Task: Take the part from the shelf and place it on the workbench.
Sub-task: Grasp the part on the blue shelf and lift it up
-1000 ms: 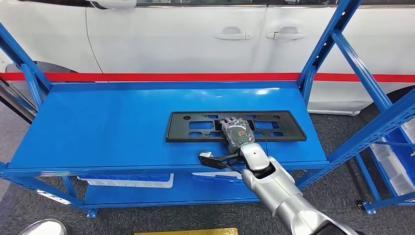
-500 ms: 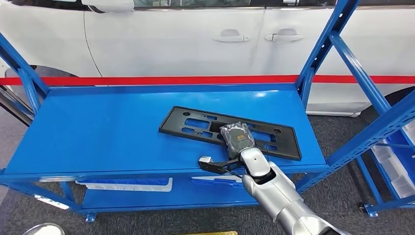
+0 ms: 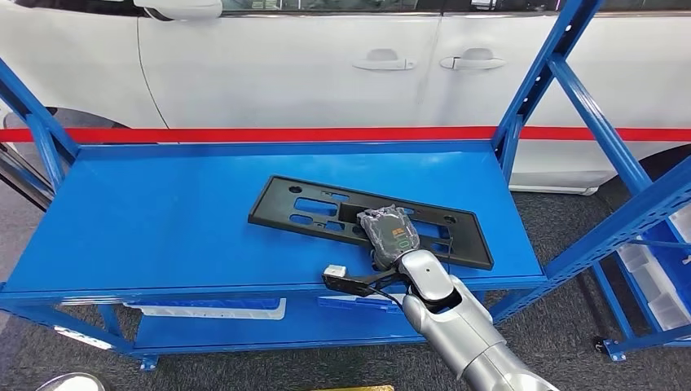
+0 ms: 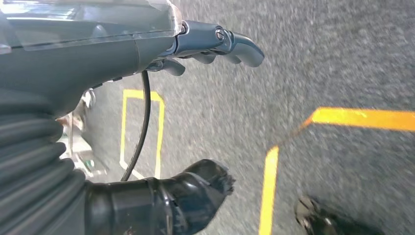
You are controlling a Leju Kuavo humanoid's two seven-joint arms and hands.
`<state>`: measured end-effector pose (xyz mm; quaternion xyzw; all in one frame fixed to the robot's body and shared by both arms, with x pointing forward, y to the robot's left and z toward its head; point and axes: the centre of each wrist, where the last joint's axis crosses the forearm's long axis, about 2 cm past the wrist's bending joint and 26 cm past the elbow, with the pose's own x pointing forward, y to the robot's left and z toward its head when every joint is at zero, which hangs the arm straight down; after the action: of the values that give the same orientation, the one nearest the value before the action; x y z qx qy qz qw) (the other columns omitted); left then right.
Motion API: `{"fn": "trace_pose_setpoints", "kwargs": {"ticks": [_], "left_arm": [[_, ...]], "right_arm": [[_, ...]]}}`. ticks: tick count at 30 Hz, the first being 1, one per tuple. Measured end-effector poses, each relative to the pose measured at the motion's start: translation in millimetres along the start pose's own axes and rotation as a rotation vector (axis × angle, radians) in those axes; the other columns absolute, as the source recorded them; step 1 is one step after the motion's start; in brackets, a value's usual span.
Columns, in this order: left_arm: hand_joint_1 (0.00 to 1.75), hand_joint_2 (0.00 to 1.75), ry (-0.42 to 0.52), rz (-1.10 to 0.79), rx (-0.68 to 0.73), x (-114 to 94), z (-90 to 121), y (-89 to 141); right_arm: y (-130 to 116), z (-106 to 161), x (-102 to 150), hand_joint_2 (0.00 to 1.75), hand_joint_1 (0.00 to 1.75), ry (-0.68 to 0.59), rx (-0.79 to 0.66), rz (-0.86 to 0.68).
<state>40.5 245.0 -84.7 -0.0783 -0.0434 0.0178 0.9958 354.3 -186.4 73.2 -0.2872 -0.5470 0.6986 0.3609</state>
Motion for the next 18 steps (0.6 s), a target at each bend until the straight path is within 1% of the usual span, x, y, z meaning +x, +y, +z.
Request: {"fn": "trace_pose_setpoints", "kwargs": {"ticks": [4,6,10,18], "left_arm": [[0.00,1.75,-0.001,0.005,0.010,-1,2,-1],[0.00,1.75,-0.002,0.001,0.014,-1,2,0],[0.00,1.75,-0.003,-0.008,0.021,-2,3,0],[0.00,1.75,-0.009,-0.020,0.021,-1,4,-2]], "right_arm": [[-15,3,6,1.75,1.75,-0.040,-0.110,-0.044],[-21,4,9,1.75,1.75,-0.051,-0.143,-0.052],[-20,9,14,1.75,1.75,-0.061,-0.163,-0.058],[-25,13,12,1.75,1.75,-0.066,-0.193,-0.050]]}}
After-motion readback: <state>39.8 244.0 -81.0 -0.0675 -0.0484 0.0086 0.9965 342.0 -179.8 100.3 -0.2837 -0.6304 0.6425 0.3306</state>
